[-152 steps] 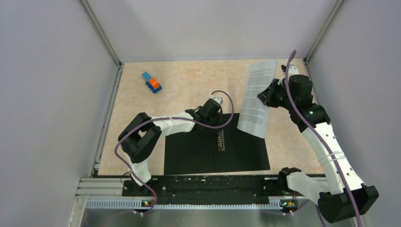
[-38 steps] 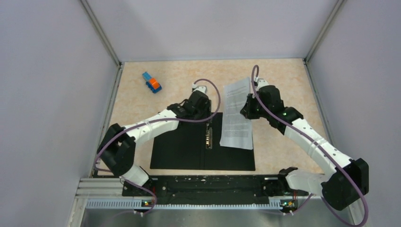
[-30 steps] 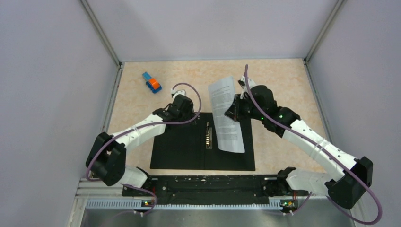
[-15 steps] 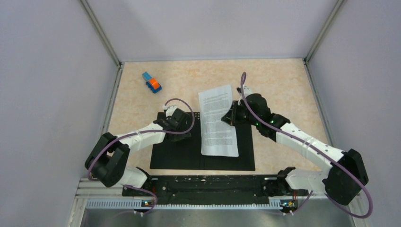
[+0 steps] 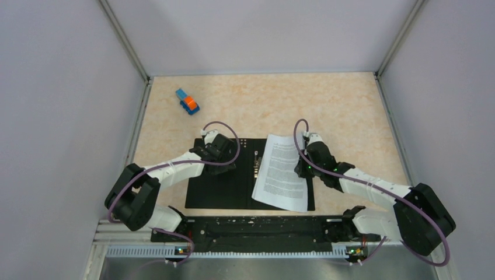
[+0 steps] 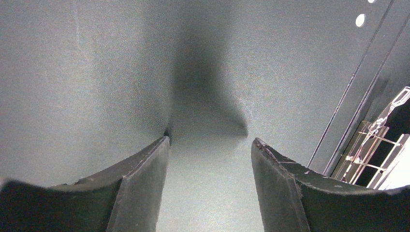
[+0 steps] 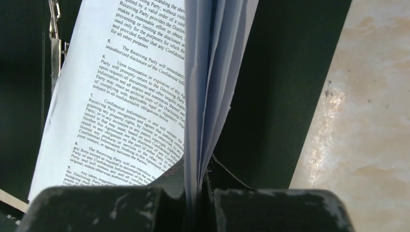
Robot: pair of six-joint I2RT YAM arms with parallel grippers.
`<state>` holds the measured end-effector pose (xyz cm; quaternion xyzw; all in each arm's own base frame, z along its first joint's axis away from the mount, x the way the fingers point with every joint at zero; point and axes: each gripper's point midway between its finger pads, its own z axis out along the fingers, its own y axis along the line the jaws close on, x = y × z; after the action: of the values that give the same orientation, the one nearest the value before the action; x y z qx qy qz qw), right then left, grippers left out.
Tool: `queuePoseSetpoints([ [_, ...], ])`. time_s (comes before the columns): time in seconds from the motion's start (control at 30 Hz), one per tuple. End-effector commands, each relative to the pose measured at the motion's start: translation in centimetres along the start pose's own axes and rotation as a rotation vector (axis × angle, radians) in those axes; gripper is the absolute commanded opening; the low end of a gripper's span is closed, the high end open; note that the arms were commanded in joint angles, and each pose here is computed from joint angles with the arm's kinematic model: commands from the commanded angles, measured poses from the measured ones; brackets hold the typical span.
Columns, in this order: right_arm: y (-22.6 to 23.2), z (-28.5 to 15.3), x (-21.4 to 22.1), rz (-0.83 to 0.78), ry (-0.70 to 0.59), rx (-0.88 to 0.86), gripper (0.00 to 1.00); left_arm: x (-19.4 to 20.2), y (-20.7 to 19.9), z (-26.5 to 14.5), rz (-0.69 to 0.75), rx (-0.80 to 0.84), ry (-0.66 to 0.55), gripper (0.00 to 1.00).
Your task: Put the files into the folder
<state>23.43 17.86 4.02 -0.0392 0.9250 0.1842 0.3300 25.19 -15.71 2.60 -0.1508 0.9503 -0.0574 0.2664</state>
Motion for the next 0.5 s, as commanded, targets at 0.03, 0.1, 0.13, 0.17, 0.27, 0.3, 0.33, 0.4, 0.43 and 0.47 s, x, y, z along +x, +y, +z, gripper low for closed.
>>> queuePoseSetpoints([
  [0.03,0.01,-0.52,-2.31,0.006,-0.146,-0.021,0.00,0.06,-0.06,0.35,-0.010,0.004,-0.006,0.68],
  [0.1,-0.06,-0.54,-2.24,-0.001,-0.147,-0.021,0.00,0.08,-0.12,0.40,-0.011,0.005,-0.004,0.68],
  [0.13,-0.04,-0.58,-2.33,-0.006,-0.147,-0.020,0.00,0.02,-0.23,0.40,-0.011,0.008,-0.004,0.68],
  [0.17,-0.06,-0.59,-2.34,-0.015,-0.146,-0.019,0.00,0.03,-0.24,0.40,-0.010,0.008,-0.003,0.68],
  [0.27,-0.08,-0.81,-2.66,-0.042,-0.148,-0.014,0.00,-0.08,-0.44,0.37,-0.006,0.011,-0.003,0.68],
  [0.3,0.02,-0.88,-2.79,-0.051,-0.150,-0.018,0.00,-0.12,-0.45,0.36,-0.002,0.010,-0.004,0.68],
  [0.33,0.23,-0.97,-2.95,-0.061,-0.153,-0.028,0.00,-0.13,-0.43,0.37,0.001,0.009,-0.003,0.68],
  [0.4,0.07,-1.13,-2.51,-0.072,-0.131,-0.023,0.00,-0.12,-0.43,0.40,0.005,0.007,0.001,0.68],
  [0.43,0.08,-1.22,-2.47,-0.075,-0.128,-0.022,0.00,-0.08,-0.44,0.43,0.008,0.006,0.004,0.68],
  [0.47,-0.02,-1.31,-2.48,-0.079,-0.128,-0.019,0.00,-0.10,-0.46,0.44,0.010,0.005,0.005,0.68],
])
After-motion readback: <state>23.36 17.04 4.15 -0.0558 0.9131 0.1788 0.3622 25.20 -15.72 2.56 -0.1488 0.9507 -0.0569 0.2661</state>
